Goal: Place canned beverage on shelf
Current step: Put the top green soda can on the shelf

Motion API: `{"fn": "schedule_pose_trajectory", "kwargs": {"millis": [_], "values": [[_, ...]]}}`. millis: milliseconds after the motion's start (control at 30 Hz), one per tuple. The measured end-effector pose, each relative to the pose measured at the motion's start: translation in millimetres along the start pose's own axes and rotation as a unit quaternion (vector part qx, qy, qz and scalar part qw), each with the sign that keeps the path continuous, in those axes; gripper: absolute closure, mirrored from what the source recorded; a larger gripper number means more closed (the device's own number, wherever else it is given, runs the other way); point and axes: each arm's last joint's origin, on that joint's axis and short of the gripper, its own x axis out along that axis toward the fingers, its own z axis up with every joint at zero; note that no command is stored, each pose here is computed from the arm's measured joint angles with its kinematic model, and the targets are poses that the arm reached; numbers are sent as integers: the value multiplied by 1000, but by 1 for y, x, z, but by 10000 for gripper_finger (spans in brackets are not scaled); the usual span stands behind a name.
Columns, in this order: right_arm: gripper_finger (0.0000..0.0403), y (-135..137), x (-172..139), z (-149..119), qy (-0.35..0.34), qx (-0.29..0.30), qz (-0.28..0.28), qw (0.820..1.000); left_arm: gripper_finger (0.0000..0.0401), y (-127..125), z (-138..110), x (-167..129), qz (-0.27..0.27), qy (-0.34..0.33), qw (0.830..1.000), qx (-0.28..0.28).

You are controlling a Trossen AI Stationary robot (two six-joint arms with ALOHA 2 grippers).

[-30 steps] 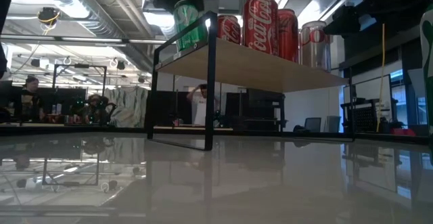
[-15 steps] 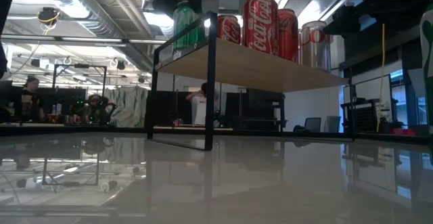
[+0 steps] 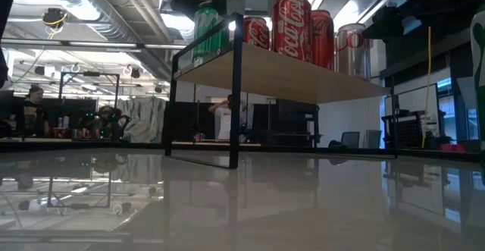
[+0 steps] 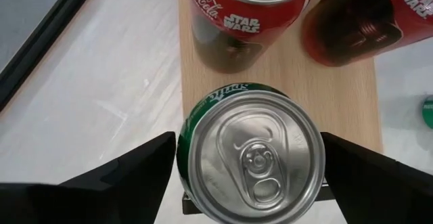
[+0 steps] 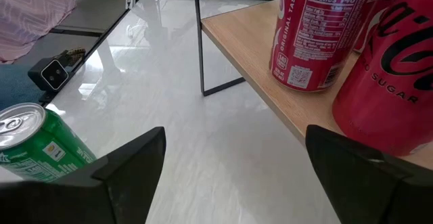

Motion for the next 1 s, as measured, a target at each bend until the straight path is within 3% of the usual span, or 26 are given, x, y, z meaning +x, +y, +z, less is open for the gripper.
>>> {"fn": "schedule_pose_trajectory", "kwargs": {"millis": [467, 800, 1000], "values": [[54, 0, 0, -2, 9, 2, 1, 1000, 57, -1, 0, -1, -1, -2, 1000, 1], [54, 0, 0, -2, 9, 2, 1, 1000, 98, -8, -4, -2, -7, -1, 1000, 10], [54, 0, 0, -2, 8, 2, 1, 1000, 108, -8, -3, -2, 0, -5, 1000, -20]]}}
